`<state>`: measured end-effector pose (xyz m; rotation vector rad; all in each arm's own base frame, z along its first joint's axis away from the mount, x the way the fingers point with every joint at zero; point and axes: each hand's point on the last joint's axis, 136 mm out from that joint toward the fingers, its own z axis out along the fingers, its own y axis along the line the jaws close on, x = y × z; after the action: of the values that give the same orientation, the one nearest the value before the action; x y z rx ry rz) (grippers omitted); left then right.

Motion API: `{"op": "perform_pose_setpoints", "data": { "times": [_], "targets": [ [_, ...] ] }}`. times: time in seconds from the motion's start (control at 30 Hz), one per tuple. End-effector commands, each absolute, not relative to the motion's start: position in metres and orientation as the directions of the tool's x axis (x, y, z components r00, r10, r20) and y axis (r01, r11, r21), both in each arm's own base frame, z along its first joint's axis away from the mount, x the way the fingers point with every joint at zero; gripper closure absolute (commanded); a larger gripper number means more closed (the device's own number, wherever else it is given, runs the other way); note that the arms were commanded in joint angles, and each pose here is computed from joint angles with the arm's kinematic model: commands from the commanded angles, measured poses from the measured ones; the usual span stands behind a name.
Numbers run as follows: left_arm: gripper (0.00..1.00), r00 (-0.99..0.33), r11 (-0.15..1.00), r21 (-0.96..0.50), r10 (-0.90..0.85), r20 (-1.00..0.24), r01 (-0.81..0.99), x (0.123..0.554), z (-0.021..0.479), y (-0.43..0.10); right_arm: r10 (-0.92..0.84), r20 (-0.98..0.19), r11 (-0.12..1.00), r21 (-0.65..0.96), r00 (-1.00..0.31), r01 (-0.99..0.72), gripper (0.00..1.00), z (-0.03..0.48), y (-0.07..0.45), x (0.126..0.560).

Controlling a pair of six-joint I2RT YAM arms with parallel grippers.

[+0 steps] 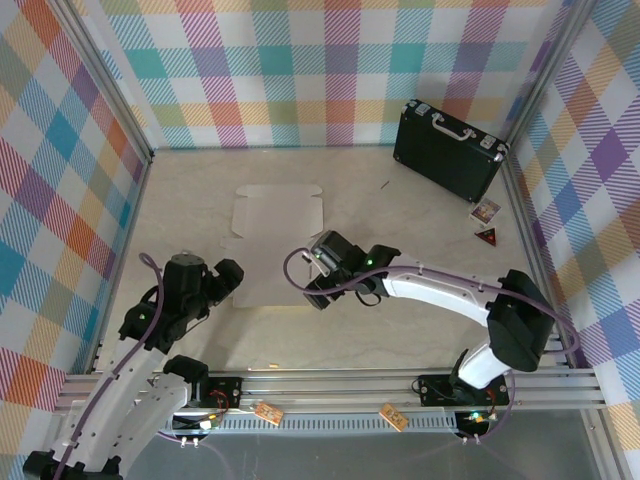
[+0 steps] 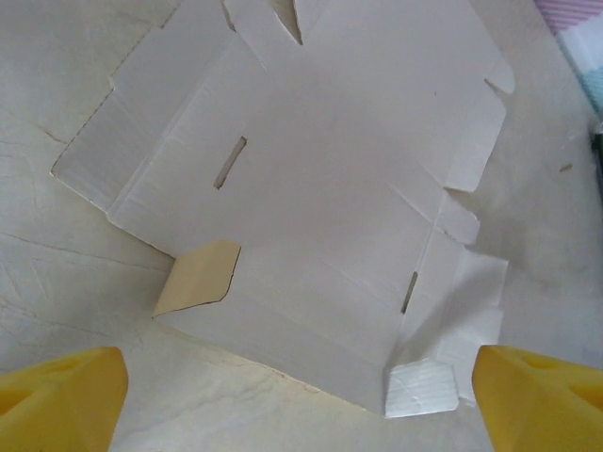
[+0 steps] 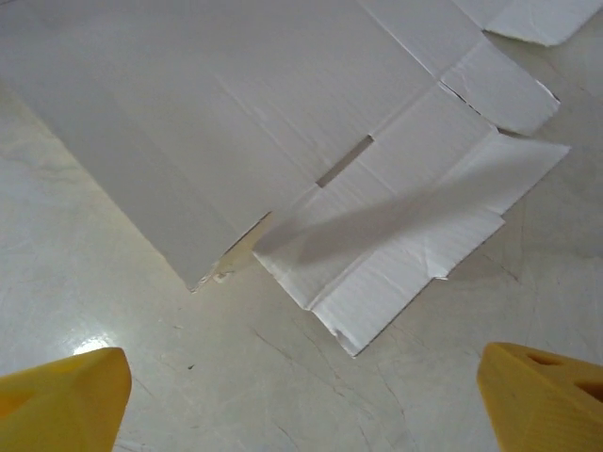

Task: Fold the paper box

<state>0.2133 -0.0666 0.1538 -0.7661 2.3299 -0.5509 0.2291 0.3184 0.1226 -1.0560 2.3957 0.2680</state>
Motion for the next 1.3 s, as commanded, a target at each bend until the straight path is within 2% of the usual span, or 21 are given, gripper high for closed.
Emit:
{"op": "perform_pose_setpoints", "data": {
  "times": [0.0, 0.07, 0.23, 0.37, 0.53, 0.67, 0.73, 0.8, 0.87, 1.0, 1.1, 1.13, 1.2, 1.27],
  "targets": [
    [0.11, -0.727, 0.814, -0.508, -0.526, -0.441, -0.281, 0.215, 0.139, -0.080, -0.562, -0.462, 0.756, 0.049, -0.686, -0.653, 0.13, 0.115, 0.326, 0.231],
    [0.17, -0.744, 0.832, -0.475, -0.505, -0.438, -0.285, 0.220, 0.131, -0.080, -0.549, -0.453, 0.775, 0.041, -0.703, -0.631, 0.18, 0.108, 0.327, 0.237],
    [0.22, -0.768, 0.861, -0.366, -0.491, -0.411, -0.354, 0.231, 0.104, -0.072, -0.518, -0.423, 0.799, 0.070, -0.743, -0.597, 0.25, 0.095, 0.333, 0.245],
    [0.35, -0.769, 0.863, -0.288, -0.502, -0.397, -0.415, 0.239, 0.091, -0.064, -0.484, -0.377, 0.836, 0.066, -0.790, -0.544, 0.35, 0.083, 0.325, 0.256],
    [0.60, -0.781, 0.865, -0.232, -0.502, -0.371, -0.445, 0.244, 0.074, -0.062, -0.424, -0.331, 0.871, 0.105, -0.843, -0.480, 0.45, 0.070, 0.309, 0.265],
    [0.71, -0.785, 0.861, -0.174, -0.507, -0.356, -0.478, 0.240, 0.057, -0.054, -0.401, -0.297, 0.883, 0.128, -0.867, -0.452, 0.52, 0.059, 0.298, 0.264],
    [0.82, -0.786, 0.854, -0.154, -0.517, -0.338, -0.496, 0.238, 0.047, -0.051, -0.400, -0.277, 0.887, 0.121, -0.874, -0.445, 0.55, 0.052, 0.292, 0.262],
    [0.87, -0.782, 0.842, -0.133, -0.536, -0.319, -0.523, 0.234, 0.040, -0.047, -0.400, -0.258, 0.894, 0.105, -0.880, -0.437, 0.56, 0.046, 0.287, 0.260],
    [0.89, -0.781, 0.834, -0.121, -0.547, -0.301, -0.538, 0.231, 0.036, -0.045, -0.393, -0.243, 0.902, 0.083, -0.887, -0.423, 0.57, 0.041, 0.279, 0.259],
    [1.00, -0.784, 0.831, -0.132, -0.555, -0.278, -0.541, 0.226, 0.032, -0.046, -0.381, -0.217, 0.913, 0.063, -0.899, -0.402, 0.57, 0.032, 0.265, 0.256],
    [1.00, -0.789, 0.828, -0.162, -0.561, -0.250, -0.537, 0.225, 0.034, -0.052, -0.409, -0.232, 0.899, 0.061, -0.882, -0.433, 0.59, 0.037, 0.266, 0.257],
    [1.00, -0.792, 0.828, -0.170, -0.561, -0.242, -0.535, 0.225, 0.037, -0.054, -0.434, -0.261, 0.880, 0.081, -0.862, -0.467, 0.58, 0.044, 0.272, 0.259],
    [1.00, -0.799, 0.831, -0.180, -0.555, -0.230, -0.526, 0.225, 0.042, -0.058, -0.457, -0.336, 0.851, 0.105, -0.824, -0.515, 0.41, 0.067, 0.280, 0.263],
    [1.00, -0.801, 0.832, -0.186, -0.553, -0.228, -0.522, 0.225, 0.048, -0.059, -0.464, -0.446, 0.825, 0.098, -0.766, -0.556, 0.33, 0.101, 0.285, 0.271]
  ]
}}
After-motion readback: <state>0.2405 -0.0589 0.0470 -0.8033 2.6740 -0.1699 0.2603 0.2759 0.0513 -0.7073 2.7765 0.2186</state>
